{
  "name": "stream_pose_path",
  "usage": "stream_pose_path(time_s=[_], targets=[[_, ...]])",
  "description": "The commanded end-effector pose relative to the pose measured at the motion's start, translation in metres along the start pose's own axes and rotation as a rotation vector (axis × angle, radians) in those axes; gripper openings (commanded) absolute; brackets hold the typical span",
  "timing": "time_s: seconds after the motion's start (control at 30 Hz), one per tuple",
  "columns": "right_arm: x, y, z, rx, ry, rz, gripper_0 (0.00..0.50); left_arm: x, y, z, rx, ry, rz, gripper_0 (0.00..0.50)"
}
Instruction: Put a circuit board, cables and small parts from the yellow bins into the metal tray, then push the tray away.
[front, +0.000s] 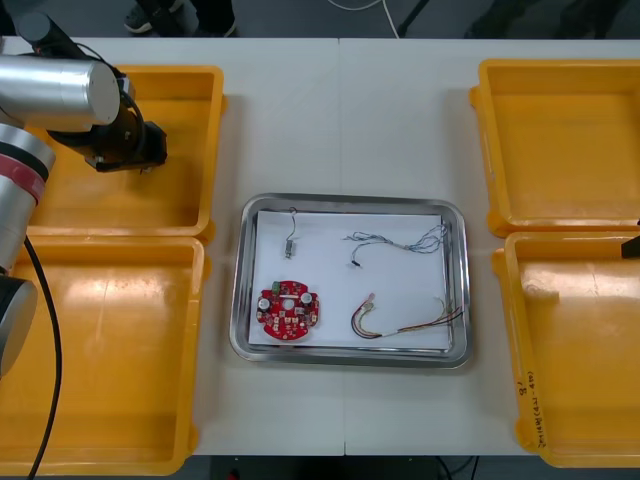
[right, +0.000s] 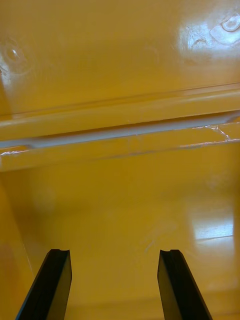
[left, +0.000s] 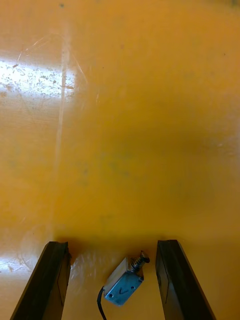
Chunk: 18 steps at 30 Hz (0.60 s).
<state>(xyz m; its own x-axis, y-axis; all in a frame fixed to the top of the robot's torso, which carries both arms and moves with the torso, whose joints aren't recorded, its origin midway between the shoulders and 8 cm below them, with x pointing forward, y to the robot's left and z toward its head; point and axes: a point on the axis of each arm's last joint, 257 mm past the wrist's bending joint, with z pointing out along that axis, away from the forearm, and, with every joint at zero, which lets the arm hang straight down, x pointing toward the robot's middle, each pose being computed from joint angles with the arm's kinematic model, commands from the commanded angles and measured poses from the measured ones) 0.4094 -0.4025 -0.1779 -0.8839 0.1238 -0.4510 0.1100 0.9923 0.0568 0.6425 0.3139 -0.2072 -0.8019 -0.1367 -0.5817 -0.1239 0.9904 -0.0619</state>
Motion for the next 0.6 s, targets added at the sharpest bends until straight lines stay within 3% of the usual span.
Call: stream_pose_path(time_s=[0.03, 0.07, 0.1, 0.13, 0.17, 0.3, 0.43, 0.6], targets=[[-0.004, -0.006, -0.007, 0.004, -0.018, 0.058, 0.500, -0.024, -0.027, -0.013, 0.035, -0.044, -0.029, 0.376], [-0.004, -0.006, -0.007, 0.004, -0.018, 0.059, 0.500, -0.023, -0.027, -0.011, 0.034, -0.041, -0.027, 0.113], [-0.004, -0.006, -0.008, 0.004, -0.021, 0.060, 0.500, -0.023, -0.028, -0.012, 0.035, -0.042, -0.024, 0.080], [-0.004, -0.006, -0.008, 0.004, -0.021, 0.060, 0.500, -0.023, -0.028, -0.012, 0.035, -0.042, -0.024, 0.080], [-0.004, -0.005, -0.008, 0.004, -0.021, 0.059, 0.500, -0.021, -0.026, -0.011, 0.030, -0.038, -0.021, 0.012], [-0.004, -0.006, -0.008, 0.003, -0.020, 0.063, 0.500, -0.018, -0.027, -0.009, 0.016, -0.030, -0.001, 0.000], [-0.004, -0.006, -0.008, 0.004, -0.021, 0.064, 0.500, -0.021, -0.030, -0.012, 0.024, -0.031, -0.008, 0.000], [-0.004, -0.006, -0.008, 0.004, -0.021, 0.064, 0.500, -0.029, -0.028, -0.030, 0.011, -0.001, -0.008, 0.000]])
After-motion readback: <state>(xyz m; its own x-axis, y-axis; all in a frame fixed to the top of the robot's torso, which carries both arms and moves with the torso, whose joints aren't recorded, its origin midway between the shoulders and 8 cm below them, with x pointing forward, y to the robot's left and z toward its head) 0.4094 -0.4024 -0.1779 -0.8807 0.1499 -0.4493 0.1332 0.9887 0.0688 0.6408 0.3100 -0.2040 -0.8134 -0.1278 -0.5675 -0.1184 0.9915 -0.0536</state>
